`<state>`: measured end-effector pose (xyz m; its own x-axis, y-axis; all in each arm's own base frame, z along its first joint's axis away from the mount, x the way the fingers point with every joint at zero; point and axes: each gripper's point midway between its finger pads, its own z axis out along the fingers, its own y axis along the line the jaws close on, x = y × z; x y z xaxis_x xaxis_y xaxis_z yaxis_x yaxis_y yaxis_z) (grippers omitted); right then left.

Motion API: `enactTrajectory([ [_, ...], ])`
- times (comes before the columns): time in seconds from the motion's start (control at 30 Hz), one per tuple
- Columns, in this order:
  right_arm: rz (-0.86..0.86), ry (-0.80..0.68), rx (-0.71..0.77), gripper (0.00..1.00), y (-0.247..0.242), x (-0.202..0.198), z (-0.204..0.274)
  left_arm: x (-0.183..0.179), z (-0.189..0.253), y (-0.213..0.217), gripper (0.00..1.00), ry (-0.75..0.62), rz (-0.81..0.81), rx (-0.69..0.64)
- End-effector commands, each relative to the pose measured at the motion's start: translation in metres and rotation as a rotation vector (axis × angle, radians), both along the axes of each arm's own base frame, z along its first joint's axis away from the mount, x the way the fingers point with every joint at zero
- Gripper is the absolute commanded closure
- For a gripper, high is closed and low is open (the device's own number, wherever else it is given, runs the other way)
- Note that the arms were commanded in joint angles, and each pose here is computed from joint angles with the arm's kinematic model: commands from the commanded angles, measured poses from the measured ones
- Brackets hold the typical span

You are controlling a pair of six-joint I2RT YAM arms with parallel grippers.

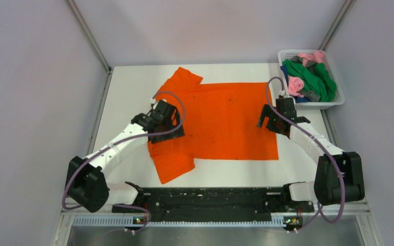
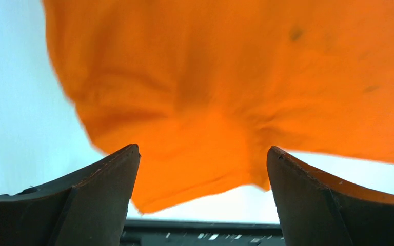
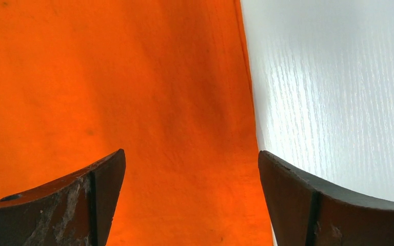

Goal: Fold and stack the t-shirts
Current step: Flatten out the tshirt, then grab the side of the flattened tshirt closest away from the robot with both arms

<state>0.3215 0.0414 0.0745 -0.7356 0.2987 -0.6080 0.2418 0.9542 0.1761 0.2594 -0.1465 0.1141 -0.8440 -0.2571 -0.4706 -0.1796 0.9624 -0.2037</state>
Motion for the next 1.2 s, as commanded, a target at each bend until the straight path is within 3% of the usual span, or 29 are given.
enactTrajectory([
  [0.0,-0.025,-0.162,0.040,0.01,0.001,0.023,0.041,-0.057,-0.015,0.020,0.02,0.064,0.079,0.046],
  [0.2,-0.052,-0.147,0.028,0.01,-0.003,0.019,0.034,-0.132,-0.044,0.024,0.05,0.213,0.033,0.066],
  [0.37,-0.075,-0.155,0.008,0.01,-0.009,0.015,0.038,-0.169,-0.075,0.019,0.11,0.322,0.033,0.037],
  [0.53,-0.079,-0.183,0.024,0.01,-0.008,0.012,0.046,-0.154,-0.084,0.036,0.16,0.212,0.134,0.075],
  [0.73,-0.089,-0.191,0.042,0.01,-0.009,-0.003,0.047,-0.140,-0.095,0.030,0.26,0.141,0.161,0.033],
  [1.03,-0.135,-0.175,0.067,0.01,-0.011,-0.018,0.046,-0.138,-0.099,0.034,0.56,0.141,0.168,0.068],
  [1.17,-0.205,-0.119,0.092,0.01,-0.013,-0.030,0.032,-0.136,-0.100,0.031,0.64,0.151,0.154,0.079],
])
